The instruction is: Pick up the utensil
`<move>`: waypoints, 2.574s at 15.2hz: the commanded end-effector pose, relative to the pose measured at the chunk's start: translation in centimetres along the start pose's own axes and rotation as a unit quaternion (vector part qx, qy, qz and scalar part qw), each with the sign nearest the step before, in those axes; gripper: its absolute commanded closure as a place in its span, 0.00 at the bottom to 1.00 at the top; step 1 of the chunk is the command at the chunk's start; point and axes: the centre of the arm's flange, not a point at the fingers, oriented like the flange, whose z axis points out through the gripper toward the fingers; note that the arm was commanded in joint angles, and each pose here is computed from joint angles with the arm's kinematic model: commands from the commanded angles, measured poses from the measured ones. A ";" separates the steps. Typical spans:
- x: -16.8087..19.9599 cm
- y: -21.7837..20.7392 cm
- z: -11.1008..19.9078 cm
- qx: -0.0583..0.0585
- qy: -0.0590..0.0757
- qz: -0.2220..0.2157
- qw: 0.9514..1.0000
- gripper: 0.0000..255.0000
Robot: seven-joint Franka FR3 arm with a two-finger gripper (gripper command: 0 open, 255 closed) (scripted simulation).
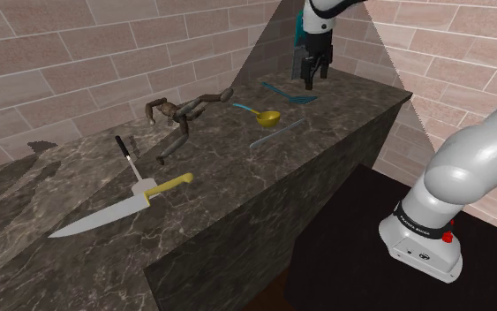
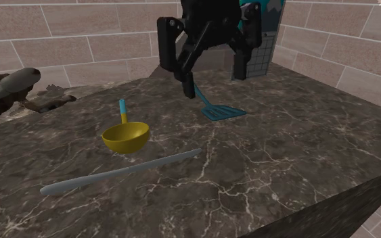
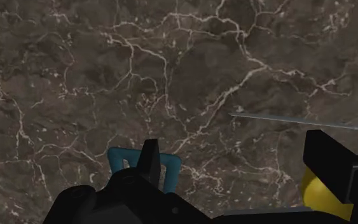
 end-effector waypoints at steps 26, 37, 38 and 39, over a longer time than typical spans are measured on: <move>21.4 10.9 12.5 0.029 -0.002 0.085 0.996 0.00; 21.6 10.9 12.5 0.029 -0.001 0.085 0.996 1.00; 21.4 10.9 12.5 0.029 -0.002 0.085 0.996 1.00; 21.3 10.9 12.0 0.029 -0.002 0.085 0.996 1.00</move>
